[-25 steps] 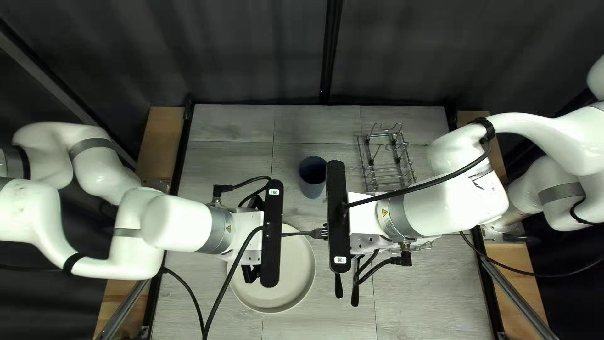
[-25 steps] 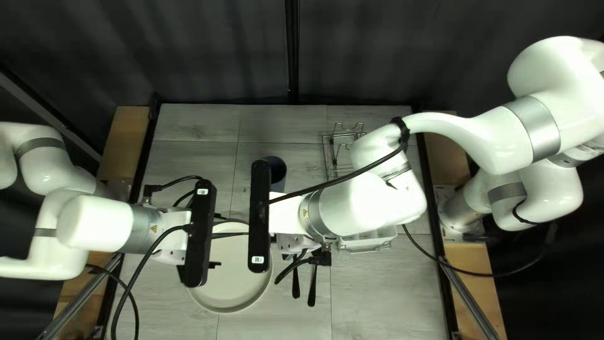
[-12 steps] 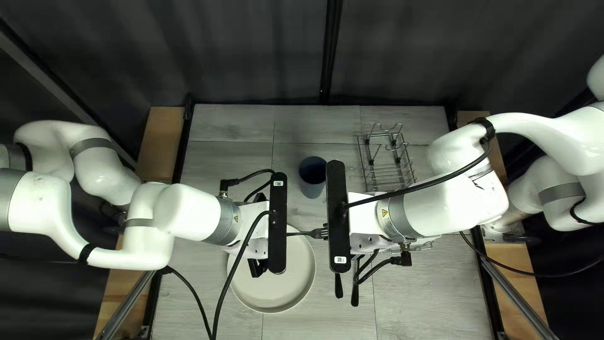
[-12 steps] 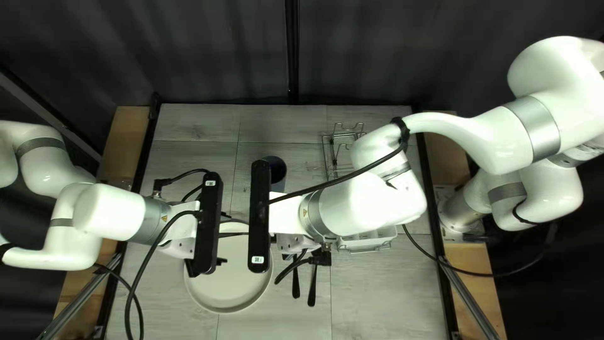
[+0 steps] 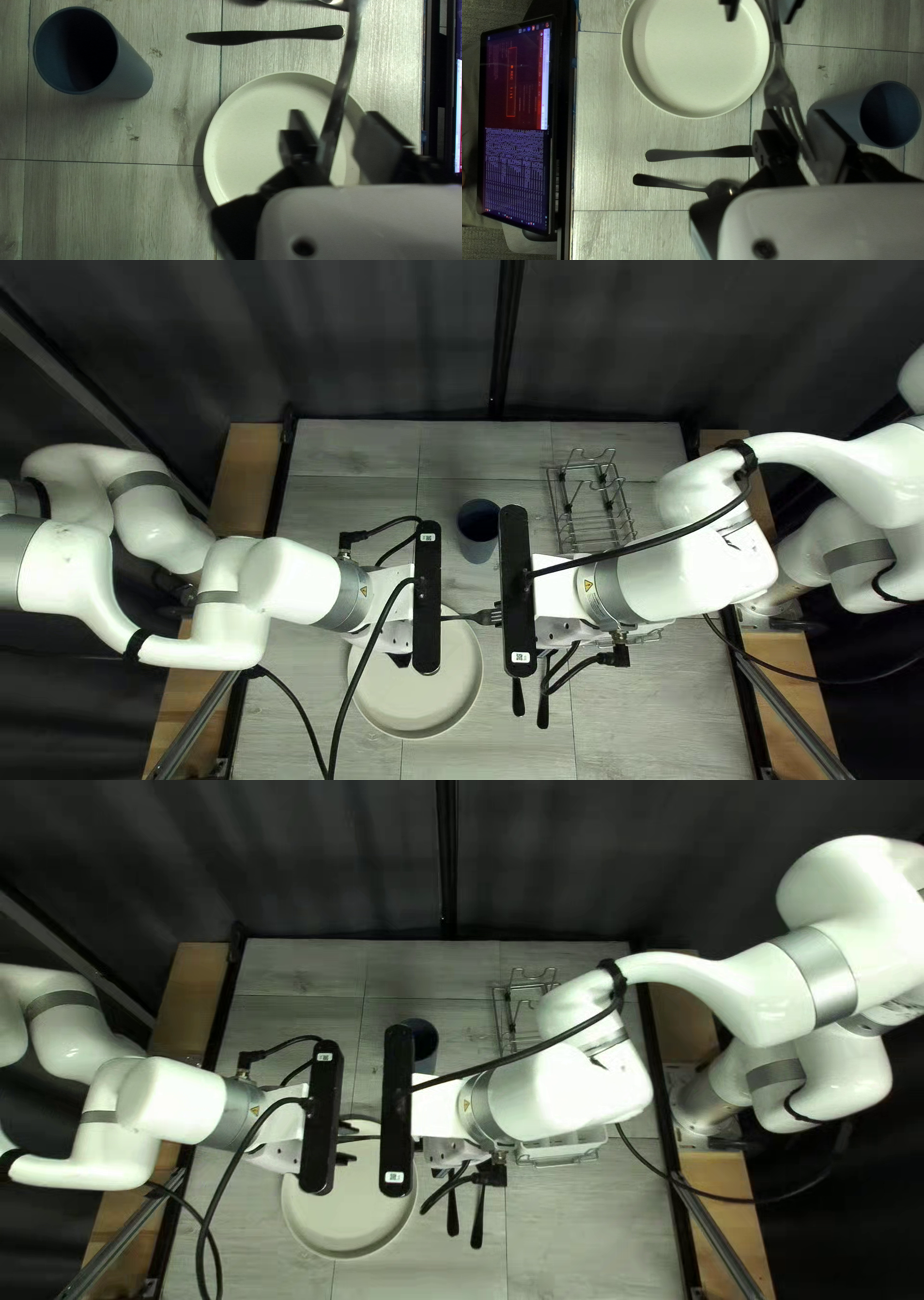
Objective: Pick up and place plate onto table. Place down one fork to the left of the plate. Place spoon and knife to the right of the plate. Place cup above the knife and spoon
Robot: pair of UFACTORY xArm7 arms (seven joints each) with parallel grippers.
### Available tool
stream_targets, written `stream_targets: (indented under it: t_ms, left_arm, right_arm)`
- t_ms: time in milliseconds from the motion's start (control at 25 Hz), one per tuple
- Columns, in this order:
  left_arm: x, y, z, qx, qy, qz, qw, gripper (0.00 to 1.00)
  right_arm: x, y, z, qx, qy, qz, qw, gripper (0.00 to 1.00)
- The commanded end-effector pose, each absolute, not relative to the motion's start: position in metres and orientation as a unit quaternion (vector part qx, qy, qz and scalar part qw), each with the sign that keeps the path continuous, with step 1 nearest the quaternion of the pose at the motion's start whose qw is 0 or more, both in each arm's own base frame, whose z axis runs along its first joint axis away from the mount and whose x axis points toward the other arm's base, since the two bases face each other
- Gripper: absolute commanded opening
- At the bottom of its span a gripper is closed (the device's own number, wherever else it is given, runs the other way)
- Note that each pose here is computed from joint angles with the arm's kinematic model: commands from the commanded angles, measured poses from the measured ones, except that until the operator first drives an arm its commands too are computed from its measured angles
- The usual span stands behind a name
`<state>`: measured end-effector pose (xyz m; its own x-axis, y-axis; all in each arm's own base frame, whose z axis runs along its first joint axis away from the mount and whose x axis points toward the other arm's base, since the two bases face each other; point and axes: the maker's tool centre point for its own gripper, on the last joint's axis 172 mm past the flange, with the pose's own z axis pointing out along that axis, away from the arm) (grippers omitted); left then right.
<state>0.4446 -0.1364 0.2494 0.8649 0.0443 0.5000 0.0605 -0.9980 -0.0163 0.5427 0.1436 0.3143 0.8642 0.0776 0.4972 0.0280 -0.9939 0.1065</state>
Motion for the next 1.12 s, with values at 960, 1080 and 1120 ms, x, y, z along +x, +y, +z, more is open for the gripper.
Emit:
stream_targets:
  t_ms: [960, 1080, 1120]
  left_arm:
    - [0.394, -0.102, 0.219, -0.968, -0.075, -0.235, -0.047, 0.0]
    - [0.385, -0.092, 0.223, -0.967, -0.079, -0.236, -0.049, 0.0]
    - [0.383, -0.091, 0.224, -0.967, -0.08, -0.236, -0.049, 0.0]
  right_arm:
    - [0.543, 0.144, 0.314, 0.964, 0.027, 0.259, 0.048, 1.0]
    - [0.543, 0.144, 0.314, 0.964, 0.027, 0.259, 0.048, 1.0]
    - [0.543, 0.144, 0.314, 0.964, 0.027, 0.259, 0.048, 1.0]
